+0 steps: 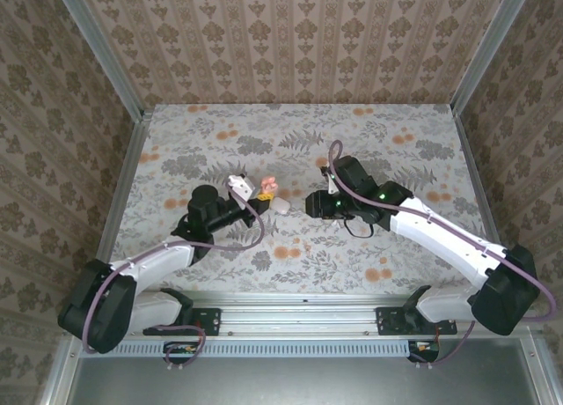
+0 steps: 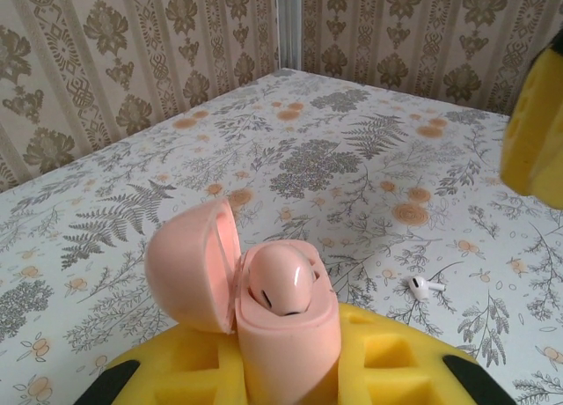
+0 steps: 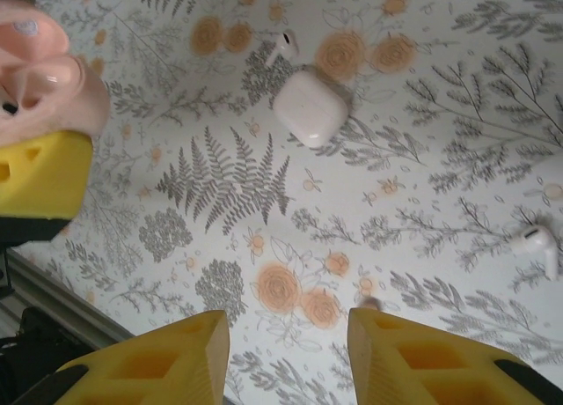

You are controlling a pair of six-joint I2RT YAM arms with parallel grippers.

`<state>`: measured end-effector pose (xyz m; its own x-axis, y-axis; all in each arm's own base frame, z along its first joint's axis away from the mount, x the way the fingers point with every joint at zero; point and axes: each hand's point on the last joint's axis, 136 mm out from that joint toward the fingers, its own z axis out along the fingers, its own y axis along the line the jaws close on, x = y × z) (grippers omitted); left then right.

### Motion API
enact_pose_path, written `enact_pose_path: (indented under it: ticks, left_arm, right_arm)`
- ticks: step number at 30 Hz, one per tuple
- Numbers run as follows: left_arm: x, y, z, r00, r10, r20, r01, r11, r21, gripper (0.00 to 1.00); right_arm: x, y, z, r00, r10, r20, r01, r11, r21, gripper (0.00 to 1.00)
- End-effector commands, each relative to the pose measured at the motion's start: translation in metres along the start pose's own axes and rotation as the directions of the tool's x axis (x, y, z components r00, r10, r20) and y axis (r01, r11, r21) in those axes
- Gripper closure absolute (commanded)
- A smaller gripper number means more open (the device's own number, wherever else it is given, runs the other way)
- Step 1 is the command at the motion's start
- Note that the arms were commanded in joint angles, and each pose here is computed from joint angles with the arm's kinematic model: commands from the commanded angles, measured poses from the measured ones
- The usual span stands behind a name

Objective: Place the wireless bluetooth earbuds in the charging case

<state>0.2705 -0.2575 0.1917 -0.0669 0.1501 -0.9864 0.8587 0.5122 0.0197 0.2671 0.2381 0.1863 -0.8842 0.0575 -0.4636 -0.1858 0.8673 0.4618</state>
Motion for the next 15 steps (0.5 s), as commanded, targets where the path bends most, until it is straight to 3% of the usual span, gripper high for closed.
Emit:
enact_pose_path:
  ticks: [1, 15]
  left_arm:
    - [-0.006, 0.001, 0.006, 0.999, -0.036, -0.002, 0.036, 0.999, 0.005, 0.86]
    - [-0.005, 0.012, -0.004, 0.995, -0.083, -0.058, 0.080, 0.996, -0.049, 0.86]
  right_arm:
    - [0.011, -0.016, -0.006, 0.998, 0.062, -0.024, -0.060, 0.996, 0.060, 0.59]
    - [0.027, -0.020, 0.033, 0.980, 0.129, -0.154, -0.114, 0.988, 0.104, 0.60]
